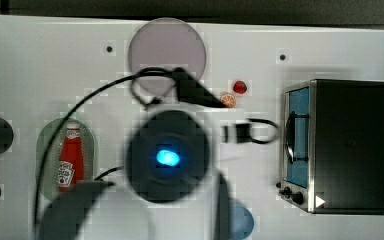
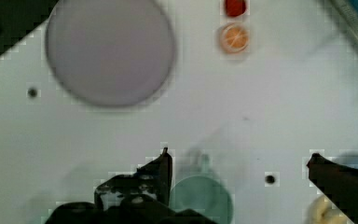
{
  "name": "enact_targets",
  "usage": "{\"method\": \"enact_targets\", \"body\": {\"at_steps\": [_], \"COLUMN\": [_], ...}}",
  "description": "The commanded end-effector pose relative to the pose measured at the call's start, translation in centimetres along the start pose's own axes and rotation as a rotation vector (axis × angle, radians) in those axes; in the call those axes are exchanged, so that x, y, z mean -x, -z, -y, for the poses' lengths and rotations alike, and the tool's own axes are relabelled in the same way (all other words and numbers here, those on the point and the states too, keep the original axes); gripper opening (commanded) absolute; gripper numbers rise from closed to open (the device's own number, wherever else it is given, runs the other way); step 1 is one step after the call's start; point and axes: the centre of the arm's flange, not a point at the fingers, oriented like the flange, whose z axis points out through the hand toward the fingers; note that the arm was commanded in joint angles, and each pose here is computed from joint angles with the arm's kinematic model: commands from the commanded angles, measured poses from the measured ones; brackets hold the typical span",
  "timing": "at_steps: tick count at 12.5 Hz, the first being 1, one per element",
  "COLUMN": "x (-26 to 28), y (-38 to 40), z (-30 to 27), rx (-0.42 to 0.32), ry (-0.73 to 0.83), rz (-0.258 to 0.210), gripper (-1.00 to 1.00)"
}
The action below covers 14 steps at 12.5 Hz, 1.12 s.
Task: Pick ketchup from strainer and place it on the table
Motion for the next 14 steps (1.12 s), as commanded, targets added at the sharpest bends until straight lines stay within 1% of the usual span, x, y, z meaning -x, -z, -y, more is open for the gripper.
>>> {"method": "enact_targets", "body": {"at_steps": [1, 2, 4, 6, 8, 10, 11, 12, 14], "x": [7.9, 10.0, 13.6, 17.0, 20.4, 23.3, 24.2, 24.8, 25.8], "y": [-3.0, -3.6, -4.6, -6.0, -8.2, -11.1, -12.7, -14.3, -17.4], "z": [8.7, 10.7, 14.3, 16.9, 19.1, 20.2, 20.4, 20.3, 20.2], "rx": [0.016, 0.006, -0.046, -0.080, -0.103, -0.101, -0.091, -0.075, -0.057], "ry": [0.245, 0.300, 0.394, 0.473, 0.547, 0.605, 0.625, 0.630, 0.625], "rz": [0.025, 0.018, -0.011, -0.006, 0.027, 0.085, 0.105, 0.116, 0.124], "gripper": [1.00, 1.00, 1.00, 1.00, 1.00, 1.00, 1.00, 1.00, 1.00]}}
